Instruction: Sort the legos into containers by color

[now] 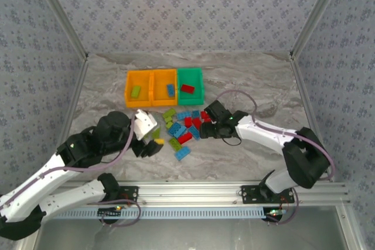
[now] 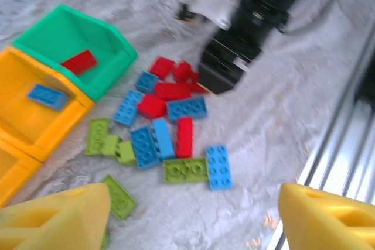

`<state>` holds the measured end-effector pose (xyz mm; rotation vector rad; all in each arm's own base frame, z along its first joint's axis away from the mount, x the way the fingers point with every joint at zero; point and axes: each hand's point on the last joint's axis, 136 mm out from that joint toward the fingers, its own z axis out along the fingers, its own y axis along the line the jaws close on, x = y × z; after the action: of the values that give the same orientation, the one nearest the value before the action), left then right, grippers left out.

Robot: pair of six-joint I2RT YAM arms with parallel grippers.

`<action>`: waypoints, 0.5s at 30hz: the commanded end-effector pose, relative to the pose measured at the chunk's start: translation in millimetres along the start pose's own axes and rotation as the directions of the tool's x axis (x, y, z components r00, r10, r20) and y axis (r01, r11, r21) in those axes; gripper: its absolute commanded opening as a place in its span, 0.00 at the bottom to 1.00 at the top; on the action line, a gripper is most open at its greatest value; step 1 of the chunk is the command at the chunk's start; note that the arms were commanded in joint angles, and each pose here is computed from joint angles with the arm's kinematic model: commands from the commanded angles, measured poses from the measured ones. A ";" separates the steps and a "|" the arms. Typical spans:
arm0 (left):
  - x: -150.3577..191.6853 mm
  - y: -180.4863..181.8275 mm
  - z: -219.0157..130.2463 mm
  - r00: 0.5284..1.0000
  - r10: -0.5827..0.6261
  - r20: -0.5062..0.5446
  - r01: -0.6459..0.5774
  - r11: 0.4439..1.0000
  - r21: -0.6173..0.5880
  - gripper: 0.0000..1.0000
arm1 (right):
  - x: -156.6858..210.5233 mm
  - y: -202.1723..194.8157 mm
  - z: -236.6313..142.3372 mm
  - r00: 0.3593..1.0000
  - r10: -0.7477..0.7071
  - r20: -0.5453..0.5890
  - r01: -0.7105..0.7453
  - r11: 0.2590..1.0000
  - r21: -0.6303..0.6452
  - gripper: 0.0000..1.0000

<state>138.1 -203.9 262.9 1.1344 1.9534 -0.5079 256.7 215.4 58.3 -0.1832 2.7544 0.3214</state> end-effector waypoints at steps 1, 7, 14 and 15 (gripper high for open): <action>20.6 -22.2 6.7 0.995 0.087 -0.052 -0.081 0.990 0.115 0.82 | -13.6 -0.1 13.2 0.996 -0.079 0.037 0.079 0.997 0.013 0.73; 22.4 -22.9 21.2 0.993 0.111 -0.037 -0.106 0.987 0.117 0.90 | -9.9 -4.1 35.3 0.994 -0.114 0.003 0.114 0.993 0.020 0.66; 32.0 -17.8 33.8 0.986 0.153 -0.061 -0.148 0.985 0.091 0.99 | -10.8 -10.9 45.0 0.994 -0.108 -0.010 0.108 0.993 0.056 0.49; 34.4 -18.4 34.7 0.985 0.159 -0.063 -0.153 0.984 0.094 0.99 | -11.2 -11.9 43.5 0.994 -0.105 -0.009 0.106 0.992 0.063 0.46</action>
<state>127.5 -215.3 214.6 1.3356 1.9441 -0.4933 276.7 214.1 20.8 -0.3159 2.7536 0.2168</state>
